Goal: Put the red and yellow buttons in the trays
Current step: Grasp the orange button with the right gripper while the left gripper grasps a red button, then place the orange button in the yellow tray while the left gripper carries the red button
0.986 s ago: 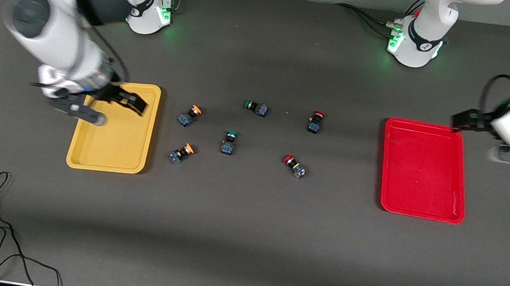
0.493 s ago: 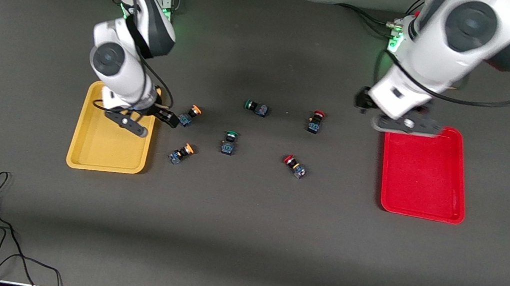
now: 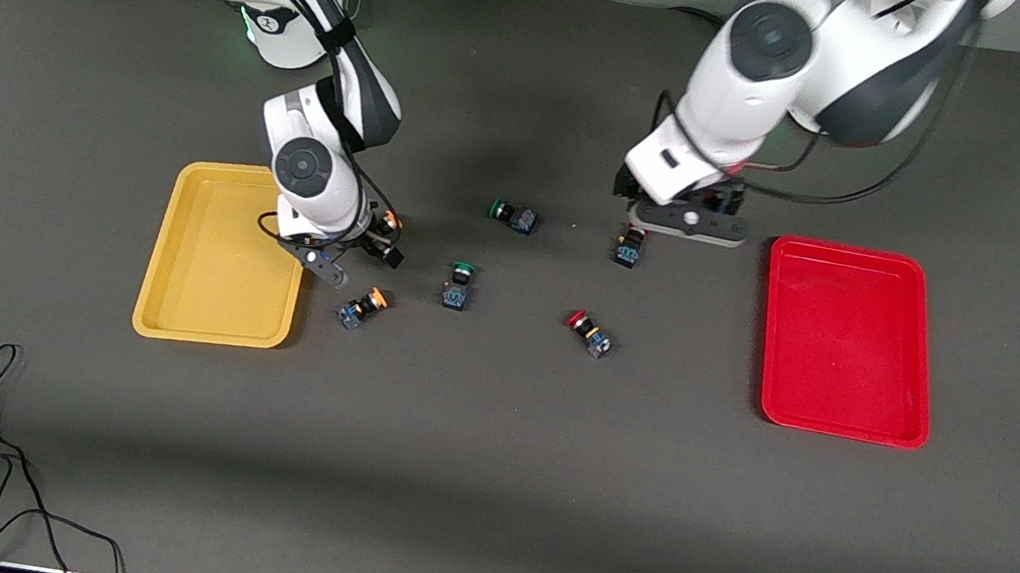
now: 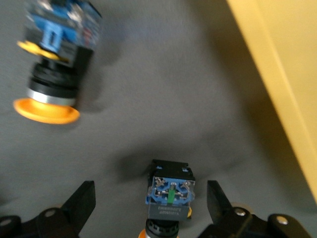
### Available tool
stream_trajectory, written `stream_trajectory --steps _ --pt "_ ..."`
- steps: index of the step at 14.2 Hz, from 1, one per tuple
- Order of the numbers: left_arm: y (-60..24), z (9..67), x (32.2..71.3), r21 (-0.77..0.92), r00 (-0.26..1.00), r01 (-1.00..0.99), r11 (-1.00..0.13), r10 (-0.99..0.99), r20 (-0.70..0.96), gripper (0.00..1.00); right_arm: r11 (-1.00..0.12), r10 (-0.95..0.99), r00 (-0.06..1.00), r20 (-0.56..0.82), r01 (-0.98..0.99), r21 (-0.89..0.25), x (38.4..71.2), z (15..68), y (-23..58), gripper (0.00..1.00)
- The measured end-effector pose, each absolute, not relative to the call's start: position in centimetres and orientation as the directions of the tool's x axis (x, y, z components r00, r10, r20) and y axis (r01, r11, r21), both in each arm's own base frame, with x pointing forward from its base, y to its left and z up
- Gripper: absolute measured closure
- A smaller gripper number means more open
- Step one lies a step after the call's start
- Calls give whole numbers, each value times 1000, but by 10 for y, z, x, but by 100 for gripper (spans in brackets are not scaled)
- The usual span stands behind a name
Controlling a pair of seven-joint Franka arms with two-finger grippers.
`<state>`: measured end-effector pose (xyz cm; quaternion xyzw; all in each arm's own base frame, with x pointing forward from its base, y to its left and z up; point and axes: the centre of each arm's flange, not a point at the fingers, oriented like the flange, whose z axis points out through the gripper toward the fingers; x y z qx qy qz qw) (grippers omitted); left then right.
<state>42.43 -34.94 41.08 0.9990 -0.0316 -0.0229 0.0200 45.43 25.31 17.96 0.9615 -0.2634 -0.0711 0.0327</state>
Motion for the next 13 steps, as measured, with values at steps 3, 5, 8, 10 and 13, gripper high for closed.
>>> stream_trajectory --steps 3,5,8,10,13 --pt "-354 336 404 25 995 -76 -997 -77 -58 0 -853 -520 844 -129 -508 117 451 170 251 4" --pt "-356 292 402 2 996 -69 -998 -69 -56 0 -852 -522 843 -130 -509 120 451 168 250 22" --pt "-361 230 399 -12 995 -77 -997 -76 -71 0 -851 -524 842 -127 -513 115 454 172 250 53" --pt "-363 203 396 -9 993 -82 -997 -81 -91 0 -849 -528 839 -132 -514 125 459 186 248 59" --pt "-362 188 394 -9 991 -82 -997 -80 -111 1 -863 -503 849 -161 -484 144 479 238 217 59"
